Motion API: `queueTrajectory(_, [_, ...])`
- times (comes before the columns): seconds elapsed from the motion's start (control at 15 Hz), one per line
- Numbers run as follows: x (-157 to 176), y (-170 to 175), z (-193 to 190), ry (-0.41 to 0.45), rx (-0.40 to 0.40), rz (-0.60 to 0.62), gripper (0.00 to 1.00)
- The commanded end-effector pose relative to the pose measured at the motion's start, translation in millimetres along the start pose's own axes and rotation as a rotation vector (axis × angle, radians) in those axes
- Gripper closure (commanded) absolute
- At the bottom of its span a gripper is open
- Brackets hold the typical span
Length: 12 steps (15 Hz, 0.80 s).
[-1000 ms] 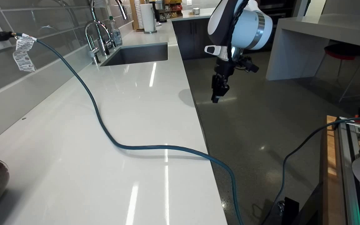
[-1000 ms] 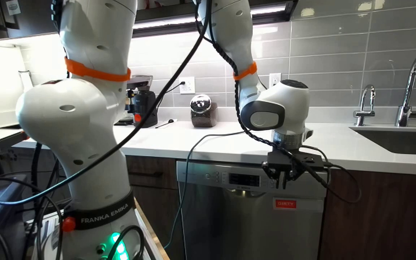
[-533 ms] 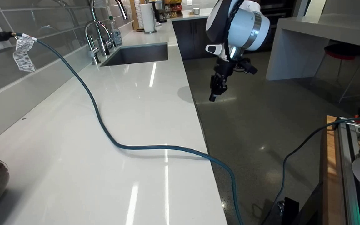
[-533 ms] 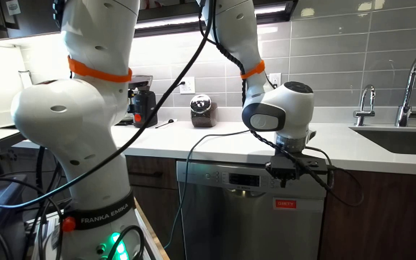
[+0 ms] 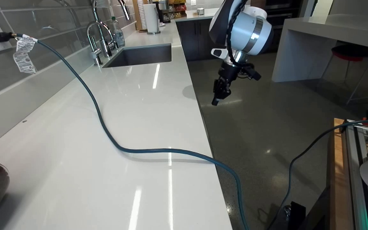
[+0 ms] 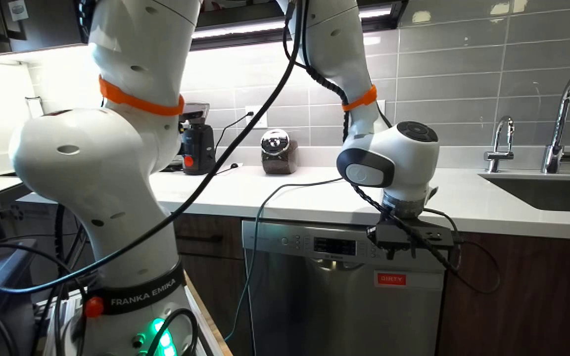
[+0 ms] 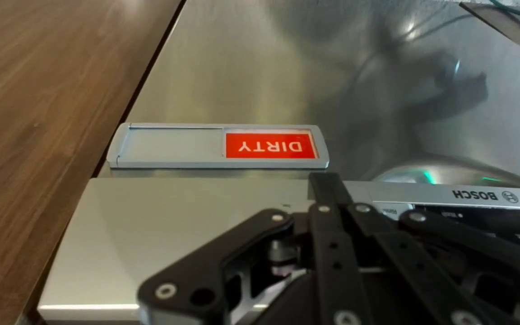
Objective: Press the bottom right button of the washing machine
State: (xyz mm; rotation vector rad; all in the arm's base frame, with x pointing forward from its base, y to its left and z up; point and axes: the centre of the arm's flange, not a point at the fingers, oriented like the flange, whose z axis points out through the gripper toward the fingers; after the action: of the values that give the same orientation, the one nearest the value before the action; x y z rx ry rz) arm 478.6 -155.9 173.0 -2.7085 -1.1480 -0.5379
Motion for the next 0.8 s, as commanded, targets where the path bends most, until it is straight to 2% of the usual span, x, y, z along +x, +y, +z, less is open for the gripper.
queueTrajectory(0.0, [-6.7,5.2,15.2,0.055,0.009,-0.008,1.0])
queueTrajectory(0.73, [-4.1,11.0,35.1,0.127,0.034,-0.008,1.0])
